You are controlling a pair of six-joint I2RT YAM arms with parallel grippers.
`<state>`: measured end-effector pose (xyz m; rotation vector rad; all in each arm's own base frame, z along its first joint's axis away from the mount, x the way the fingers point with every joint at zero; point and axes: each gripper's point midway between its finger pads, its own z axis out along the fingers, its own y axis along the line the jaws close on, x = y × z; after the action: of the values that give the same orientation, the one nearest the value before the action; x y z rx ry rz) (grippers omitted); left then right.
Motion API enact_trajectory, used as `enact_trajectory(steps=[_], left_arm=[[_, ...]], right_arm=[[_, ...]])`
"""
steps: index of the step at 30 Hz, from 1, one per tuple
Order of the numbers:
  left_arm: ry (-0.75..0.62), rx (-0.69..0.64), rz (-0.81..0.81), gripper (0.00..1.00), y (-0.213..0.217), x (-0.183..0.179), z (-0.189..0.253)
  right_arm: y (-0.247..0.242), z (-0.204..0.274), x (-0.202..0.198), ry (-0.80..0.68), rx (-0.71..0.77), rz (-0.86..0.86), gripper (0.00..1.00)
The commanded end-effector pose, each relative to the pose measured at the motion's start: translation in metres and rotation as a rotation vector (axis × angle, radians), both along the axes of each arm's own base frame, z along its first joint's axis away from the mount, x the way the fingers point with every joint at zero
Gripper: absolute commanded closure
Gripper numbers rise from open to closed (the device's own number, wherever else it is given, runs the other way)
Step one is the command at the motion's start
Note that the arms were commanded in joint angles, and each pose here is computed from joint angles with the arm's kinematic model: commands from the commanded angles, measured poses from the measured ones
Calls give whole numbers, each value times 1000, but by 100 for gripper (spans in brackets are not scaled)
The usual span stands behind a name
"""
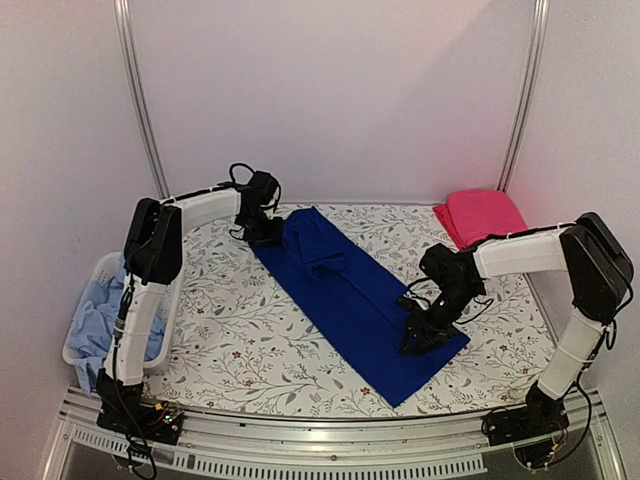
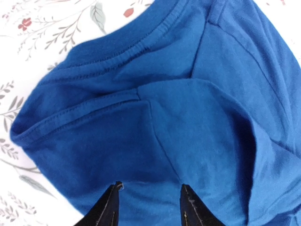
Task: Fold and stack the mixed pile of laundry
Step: Rotate the rectangle-folded T-shirt at the center of the board.
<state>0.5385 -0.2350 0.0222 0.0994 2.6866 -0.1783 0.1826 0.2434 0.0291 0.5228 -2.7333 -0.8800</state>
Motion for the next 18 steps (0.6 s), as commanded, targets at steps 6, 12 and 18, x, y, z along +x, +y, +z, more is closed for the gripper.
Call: enact_trajectory(steps=[6,12,18], left_arm=[[-7,-123,-60,56,-13,-58,57],[79,-131,-89,57,-45,-87,20],[137,-76,-57,62,-45,-86,-19]], right_arm=[[3,41,83,-214,-35,-42,53],[1,13,99,-229,-102,20,54],[-4,-21,79,-135,-136,26,61]])
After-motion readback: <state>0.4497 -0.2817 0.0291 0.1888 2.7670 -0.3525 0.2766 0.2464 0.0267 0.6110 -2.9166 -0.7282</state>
